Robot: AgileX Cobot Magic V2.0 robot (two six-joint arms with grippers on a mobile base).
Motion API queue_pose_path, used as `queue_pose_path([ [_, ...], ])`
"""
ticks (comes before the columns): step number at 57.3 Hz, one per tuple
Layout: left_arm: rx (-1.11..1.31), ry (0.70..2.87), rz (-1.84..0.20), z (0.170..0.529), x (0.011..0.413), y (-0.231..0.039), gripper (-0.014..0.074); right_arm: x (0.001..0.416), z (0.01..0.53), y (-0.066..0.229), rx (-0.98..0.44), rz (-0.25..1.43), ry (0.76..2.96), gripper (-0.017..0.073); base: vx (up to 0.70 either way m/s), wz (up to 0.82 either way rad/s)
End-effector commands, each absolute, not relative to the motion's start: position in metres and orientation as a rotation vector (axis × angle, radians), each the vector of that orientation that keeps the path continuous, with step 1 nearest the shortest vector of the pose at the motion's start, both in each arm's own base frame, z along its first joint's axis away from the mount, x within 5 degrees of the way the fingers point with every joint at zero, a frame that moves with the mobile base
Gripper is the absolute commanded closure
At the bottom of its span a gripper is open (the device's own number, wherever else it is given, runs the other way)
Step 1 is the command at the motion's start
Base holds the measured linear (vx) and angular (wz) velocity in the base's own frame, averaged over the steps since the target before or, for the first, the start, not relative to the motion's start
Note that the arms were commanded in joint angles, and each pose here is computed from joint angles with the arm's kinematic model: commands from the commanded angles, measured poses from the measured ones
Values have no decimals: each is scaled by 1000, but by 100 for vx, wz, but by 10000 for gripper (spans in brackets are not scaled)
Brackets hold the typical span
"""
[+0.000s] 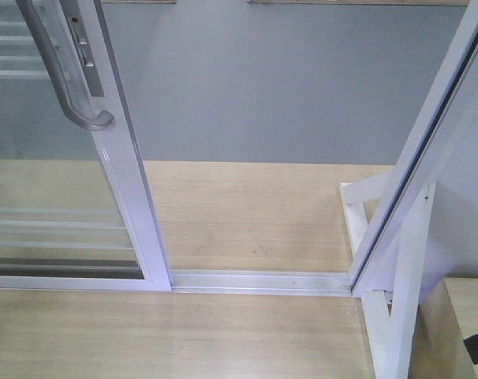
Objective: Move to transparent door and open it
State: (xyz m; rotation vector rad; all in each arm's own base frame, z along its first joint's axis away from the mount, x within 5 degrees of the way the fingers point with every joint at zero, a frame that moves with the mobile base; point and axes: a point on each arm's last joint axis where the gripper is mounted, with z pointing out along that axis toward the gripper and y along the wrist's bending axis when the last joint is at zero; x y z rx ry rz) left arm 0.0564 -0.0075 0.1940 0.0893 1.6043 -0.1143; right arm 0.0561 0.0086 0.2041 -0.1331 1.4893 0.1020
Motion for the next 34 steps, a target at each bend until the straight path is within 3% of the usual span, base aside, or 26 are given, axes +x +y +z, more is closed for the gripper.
queue_pose_path([
  [1,78,1524,-127,197,56,-7,600,55,209,8,-122,102,1421,568,0,0],
  [34,78,1523,-127,197,56,-7,600,55,209,8,-122,102,1421,568,0,0],
])
